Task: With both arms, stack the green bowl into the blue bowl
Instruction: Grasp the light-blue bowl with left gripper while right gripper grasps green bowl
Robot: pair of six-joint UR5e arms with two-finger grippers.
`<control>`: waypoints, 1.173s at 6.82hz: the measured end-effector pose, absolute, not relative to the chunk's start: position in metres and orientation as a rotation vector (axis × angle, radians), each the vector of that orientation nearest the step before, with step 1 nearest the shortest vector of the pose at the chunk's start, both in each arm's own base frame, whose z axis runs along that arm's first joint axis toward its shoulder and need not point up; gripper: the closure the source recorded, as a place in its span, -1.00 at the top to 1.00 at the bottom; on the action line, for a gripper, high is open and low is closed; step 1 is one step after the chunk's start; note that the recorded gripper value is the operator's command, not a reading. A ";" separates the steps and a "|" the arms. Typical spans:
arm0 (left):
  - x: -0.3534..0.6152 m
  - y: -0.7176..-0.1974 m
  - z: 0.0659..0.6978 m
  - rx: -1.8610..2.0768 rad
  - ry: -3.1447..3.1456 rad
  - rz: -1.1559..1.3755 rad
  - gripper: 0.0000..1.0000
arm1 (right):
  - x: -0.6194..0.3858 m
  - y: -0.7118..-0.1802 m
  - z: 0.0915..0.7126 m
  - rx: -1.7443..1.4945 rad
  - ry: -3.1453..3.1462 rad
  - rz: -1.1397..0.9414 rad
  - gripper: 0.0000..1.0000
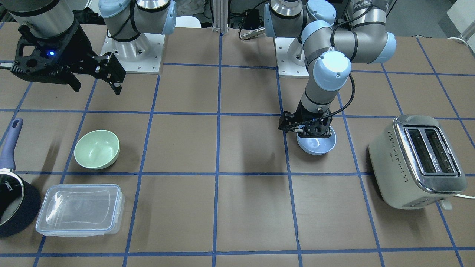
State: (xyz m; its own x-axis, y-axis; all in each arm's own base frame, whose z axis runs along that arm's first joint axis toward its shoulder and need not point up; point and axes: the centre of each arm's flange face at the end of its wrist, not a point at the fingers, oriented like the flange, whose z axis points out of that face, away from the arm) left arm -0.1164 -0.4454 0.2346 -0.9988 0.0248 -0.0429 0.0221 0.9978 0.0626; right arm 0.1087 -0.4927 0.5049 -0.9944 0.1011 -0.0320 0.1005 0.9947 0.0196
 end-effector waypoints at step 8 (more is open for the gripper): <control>-0.125 -0.465 0.238 0.039 3.089 0.055 -1.00 | -0.065 -0.523 0.333 0.284 3.114 0.159 1.00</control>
